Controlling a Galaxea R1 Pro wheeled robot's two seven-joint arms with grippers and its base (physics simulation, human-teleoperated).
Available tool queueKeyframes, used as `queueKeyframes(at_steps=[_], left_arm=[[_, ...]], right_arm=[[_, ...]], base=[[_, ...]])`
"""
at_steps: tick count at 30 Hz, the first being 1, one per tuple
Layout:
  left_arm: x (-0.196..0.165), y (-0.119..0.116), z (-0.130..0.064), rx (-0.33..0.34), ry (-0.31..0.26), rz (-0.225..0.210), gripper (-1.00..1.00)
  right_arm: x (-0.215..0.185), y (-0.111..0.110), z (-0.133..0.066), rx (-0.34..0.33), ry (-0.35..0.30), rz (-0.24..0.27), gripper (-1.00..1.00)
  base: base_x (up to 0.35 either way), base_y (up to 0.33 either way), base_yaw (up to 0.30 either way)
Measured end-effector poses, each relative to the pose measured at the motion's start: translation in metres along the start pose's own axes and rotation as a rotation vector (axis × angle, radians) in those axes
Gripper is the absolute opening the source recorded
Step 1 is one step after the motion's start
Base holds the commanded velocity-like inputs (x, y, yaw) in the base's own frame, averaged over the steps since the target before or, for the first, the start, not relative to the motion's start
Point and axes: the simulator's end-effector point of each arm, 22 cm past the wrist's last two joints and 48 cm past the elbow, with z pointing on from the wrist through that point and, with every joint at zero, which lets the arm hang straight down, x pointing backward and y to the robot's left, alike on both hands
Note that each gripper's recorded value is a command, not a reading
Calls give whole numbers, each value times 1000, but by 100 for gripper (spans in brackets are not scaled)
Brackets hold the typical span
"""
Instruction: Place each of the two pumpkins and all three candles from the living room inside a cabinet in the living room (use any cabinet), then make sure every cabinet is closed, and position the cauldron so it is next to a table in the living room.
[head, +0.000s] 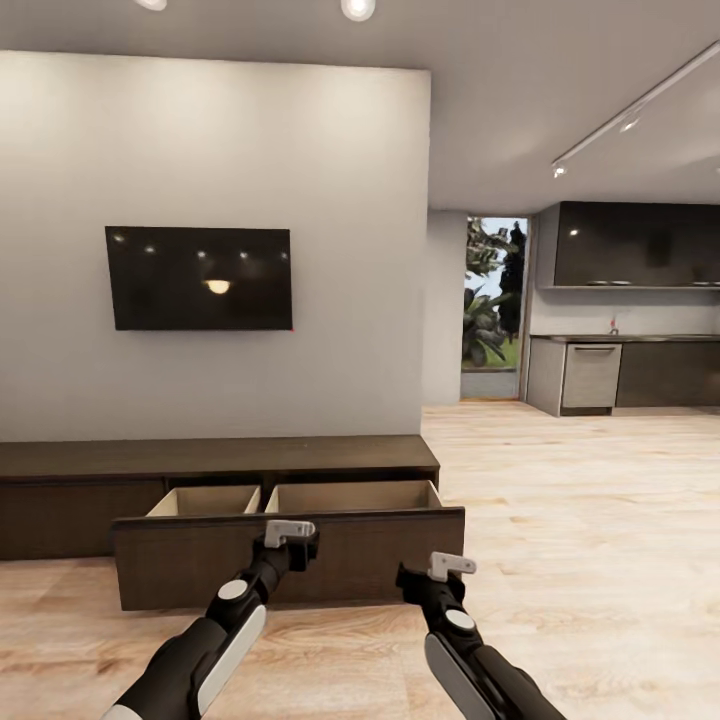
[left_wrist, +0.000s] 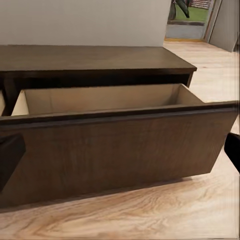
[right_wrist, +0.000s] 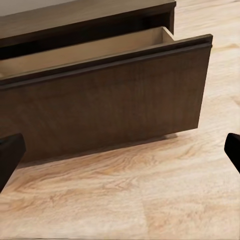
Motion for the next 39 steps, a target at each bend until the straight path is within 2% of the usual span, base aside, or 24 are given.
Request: queueKeyframes(at_steps=[30,34,39], left_arm=[[71,6,20,9,124,-31,100],[81,5,21,37,138,-29,100],[87,9,23,70,127,-23,100]], right_arm=[[69,-16,21,16,110,-2,100],[77,-18,20,19,96,-33,100],[83,-18,22,18,80,-70,100]], base=[[0,0,0],[0,0,0],[0,0,0]])
